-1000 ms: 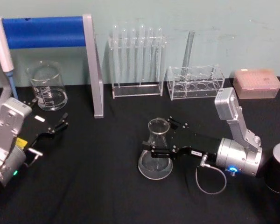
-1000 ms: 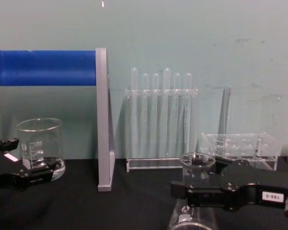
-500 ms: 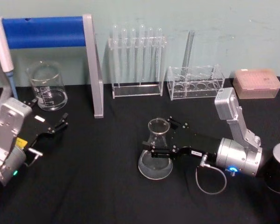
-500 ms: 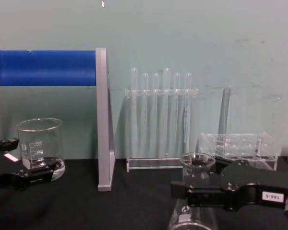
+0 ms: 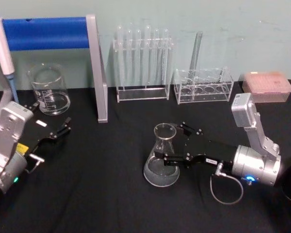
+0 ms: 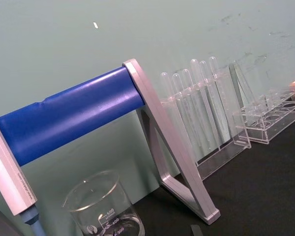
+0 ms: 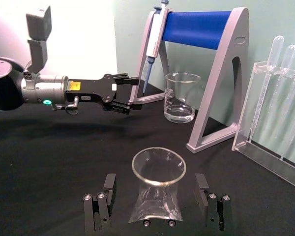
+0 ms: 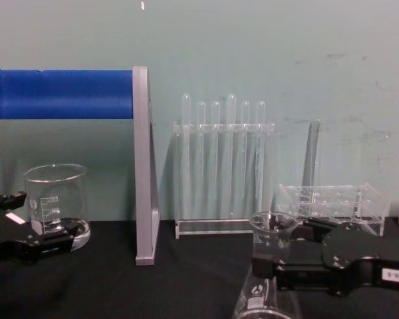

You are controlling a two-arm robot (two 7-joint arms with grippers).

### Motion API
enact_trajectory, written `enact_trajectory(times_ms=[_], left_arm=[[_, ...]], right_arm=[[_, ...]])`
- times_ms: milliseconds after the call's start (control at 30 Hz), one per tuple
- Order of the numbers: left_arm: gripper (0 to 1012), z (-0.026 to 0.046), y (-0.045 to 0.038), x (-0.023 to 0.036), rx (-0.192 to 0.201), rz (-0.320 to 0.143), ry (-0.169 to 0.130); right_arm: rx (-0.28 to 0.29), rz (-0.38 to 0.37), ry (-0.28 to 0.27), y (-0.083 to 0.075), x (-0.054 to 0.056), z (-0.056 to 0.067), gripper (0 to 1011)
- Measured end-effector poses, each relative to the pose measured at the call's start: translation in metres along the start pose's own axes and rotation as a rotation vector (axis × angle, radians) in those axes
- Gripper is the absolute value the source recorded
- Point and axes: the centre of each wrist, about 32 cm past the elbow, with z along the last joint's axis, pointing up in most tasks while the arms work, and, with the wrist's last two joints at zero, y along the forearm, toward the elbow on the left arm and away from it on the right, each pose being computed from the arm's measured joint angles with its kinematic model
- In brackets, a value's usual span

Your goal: Grasp the erlenmeyer flask with one hand, shake it three times, then place it back.

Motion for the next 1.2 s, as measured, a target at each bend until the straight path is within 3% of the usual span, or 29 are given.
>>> enact_trajectory(times_ms=[267, 600, 900, 1200], left_arm=[[1001, 0.0, 0.0, 0.0, 0.0, 0.0, 0.0], [1001, 0.0, 0.0, 0.0, 0.0, 0.0, 0.0], [1001, 0.0, 0.0, 0.0, 0.0, 0.0, 0.0], [1001, 0.0, 0.0, 0.0, 0.0, 0.0, 0.0]], right_arm=[[-0.009, 0.011, -0.032, -0.015, -0.004, 0.001, 1000], [-0.023, -0.072, -0.052, -0.041, -0.011, 0.002, 1000], [0.011, -0.23, -0.049, -0.06, -0.014, 0.0, 1000], [0.079, -0.457, 0.022, -0.053, -0.02, -0.003, 1000]])
